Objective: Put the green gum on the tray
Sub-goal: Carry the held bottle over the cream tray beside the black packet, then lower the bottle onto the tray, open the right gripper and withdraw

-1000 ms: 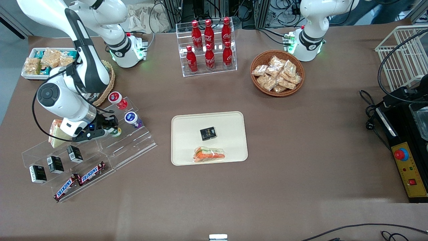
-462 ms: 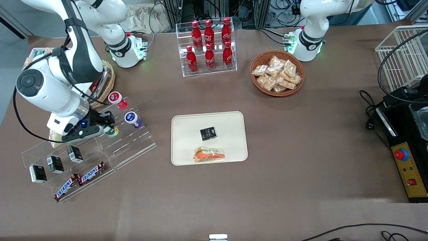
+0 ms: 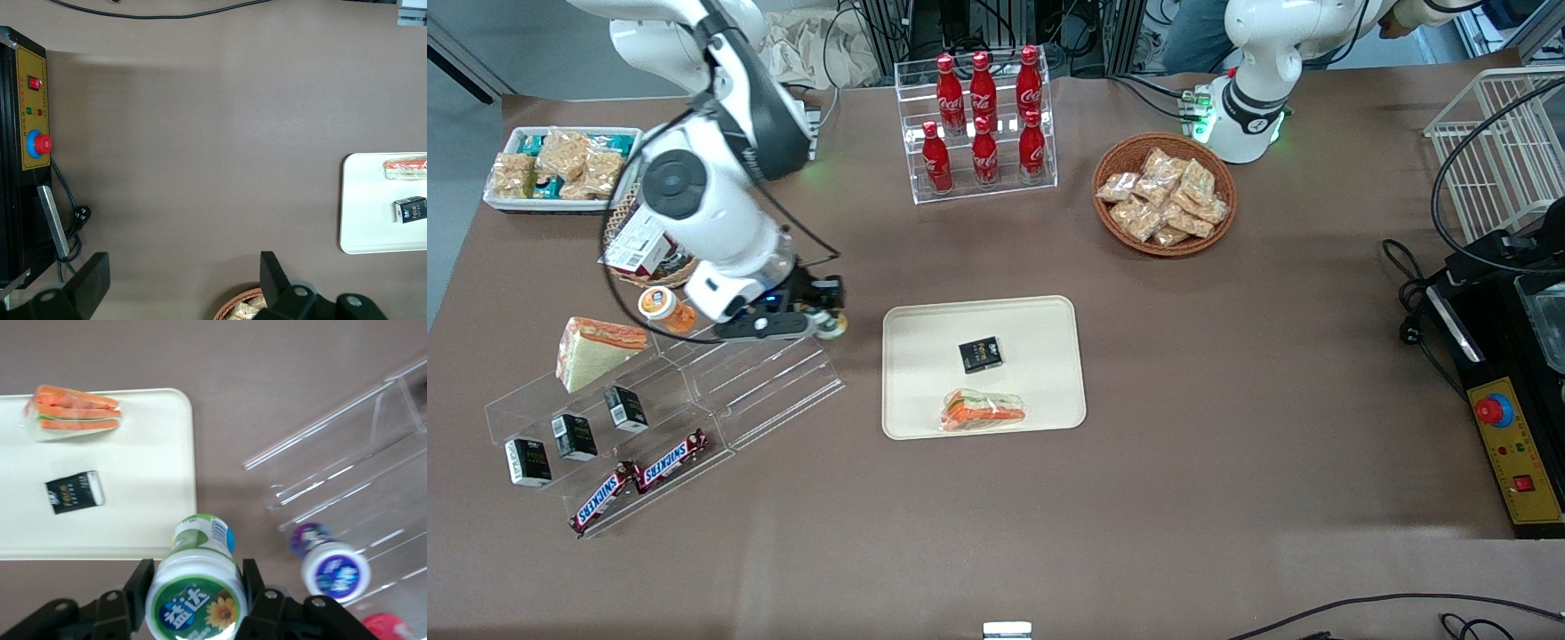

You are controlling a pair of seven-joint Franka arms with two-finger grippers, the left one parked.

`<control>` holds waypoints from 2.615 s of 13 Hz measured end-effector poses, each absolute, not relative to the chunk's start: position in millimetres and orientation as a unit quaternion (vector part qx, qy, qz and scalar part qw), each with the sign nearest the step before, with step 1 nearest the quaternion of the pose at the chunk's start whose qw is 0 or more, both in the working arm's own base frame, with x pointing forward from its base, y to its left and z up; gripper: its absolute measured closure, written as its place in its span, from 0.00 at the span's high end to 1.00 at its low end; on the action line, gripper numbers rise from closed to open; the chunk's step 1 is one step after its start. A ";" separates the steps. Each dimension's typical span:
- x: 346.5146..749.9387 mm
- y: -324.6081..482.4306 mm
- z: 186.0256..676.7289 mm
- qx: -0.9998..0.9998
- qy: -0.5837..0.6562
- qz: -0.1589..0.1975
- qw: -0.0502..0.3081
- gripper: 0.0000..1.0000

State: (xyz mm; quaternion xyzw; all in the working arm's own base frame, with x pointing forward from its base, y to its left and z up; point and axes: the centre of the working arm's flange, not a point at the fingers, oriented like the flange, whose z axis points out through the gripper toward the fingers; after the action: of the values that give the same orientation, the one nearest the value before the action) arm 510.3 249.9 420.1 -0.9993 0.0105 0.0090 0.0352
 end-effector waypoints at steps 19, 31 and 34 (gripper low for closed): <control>507.6 315.9 236.7 -0.995 -0.001 0.078 0.055 0.59; 537.9 302.9 266.0 -0.997 -0.017 0.034 0.061 0.99; 557.1 282.0 326.4 -0.997 -0.054 0.024 0.050 0.99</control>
State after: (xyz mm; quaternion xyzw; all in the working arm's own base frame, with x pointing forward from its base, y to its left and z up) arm 557.1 282.0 326.4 -0.9970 -0.0542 0.0245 0.0495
